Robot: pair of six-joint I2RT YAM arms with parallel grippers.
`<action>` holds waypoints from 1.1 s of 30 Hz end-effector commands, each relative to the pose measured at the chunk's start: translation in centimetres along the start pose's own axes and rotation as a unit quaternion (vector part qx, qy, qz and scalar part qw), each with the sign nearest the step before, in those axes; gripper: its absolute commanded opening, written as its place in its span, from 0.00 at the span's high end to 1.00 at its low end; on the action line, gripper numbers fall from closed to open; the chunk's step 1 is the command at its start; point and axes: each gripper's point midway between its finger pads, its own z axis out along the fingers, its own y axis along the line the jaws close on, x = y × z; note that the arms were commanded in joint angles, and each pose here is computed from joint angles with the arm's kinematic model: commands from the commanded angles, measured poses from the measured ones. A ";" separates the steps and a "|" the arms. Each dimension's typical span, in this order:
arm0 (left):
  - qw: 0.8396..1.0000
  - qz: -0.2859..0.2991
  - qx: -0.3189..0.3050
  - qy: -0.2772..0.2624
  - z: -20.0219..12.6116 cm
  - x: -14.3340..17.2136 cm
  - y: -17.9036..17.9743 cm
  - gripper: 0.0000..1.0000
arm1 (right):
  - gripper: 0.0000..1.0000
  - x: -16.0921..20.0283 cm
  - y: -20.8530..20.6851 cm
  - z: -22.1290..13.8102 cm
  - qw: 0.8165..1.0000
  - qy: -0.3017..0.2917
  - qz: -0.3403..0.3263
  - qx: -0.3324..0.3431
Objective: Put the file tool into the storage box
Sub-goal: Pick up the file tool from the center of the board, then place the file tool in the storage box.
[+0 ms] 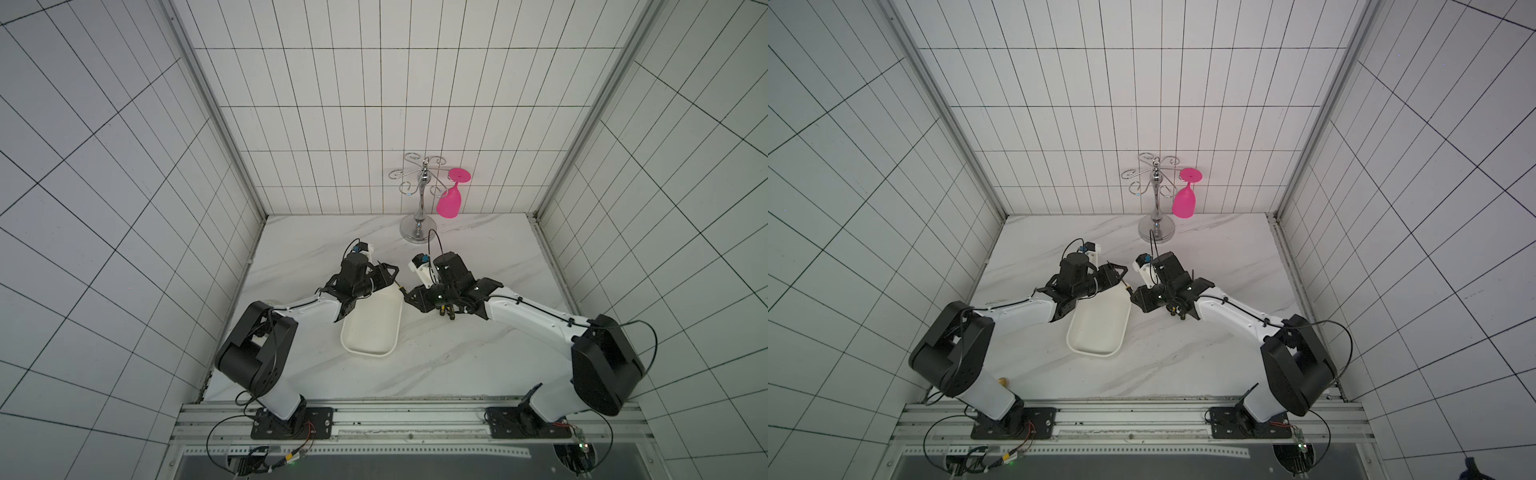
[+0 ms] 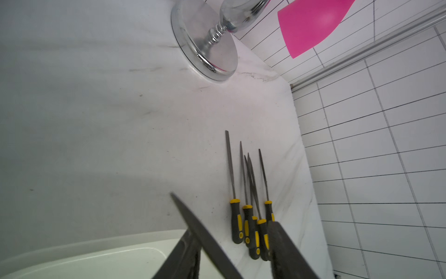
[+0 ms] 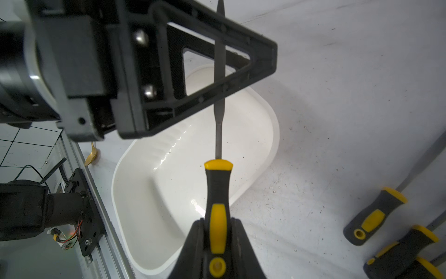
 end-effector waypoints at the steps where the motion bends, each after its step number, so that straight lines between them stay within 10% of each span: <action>1: 0.999 0.007 0.049 -0.002 0.2 -0.7 -3.0 0.86 | 0.87 -2.8 1.4 -1.4 0.999 -0.040 -0.024 -0.006; 2: 0.999 0.008 0.049 0.001 0.1 -0.6 -3.0 1.00 | 0.87 -2.9 1.4 -1.5 0.999 -0.042 -0.025 -0.004; 5: 0.999 0.019 0.043 0.007 -0.8 -0.3 -3.1 1.00 | 0.84 -3.2 1.4 -1.8 0.998 -0.049 -0.026 -0.001; 10: 0.997 0.075 -0.001 0.006 -4.5 0.1 -2.7 1.00 | 0.39 -4.1 0.6 -3.0 0.996 -0.075 -0.016 0.034; 19: 0.970 0.177 -0.153 0.065 -9.8 4.1 3.2 1.00 | 0.38 -5.0 -3.9 -5.3 0.978 -0.128 -0.019 0.161; 33: 0.951 0.179 -0.202 0.153 -4.4 10.4 4.9 1.00 | 0.39 -2.1 -10.1 -5.4 0.964 -0.088 0.075 0.238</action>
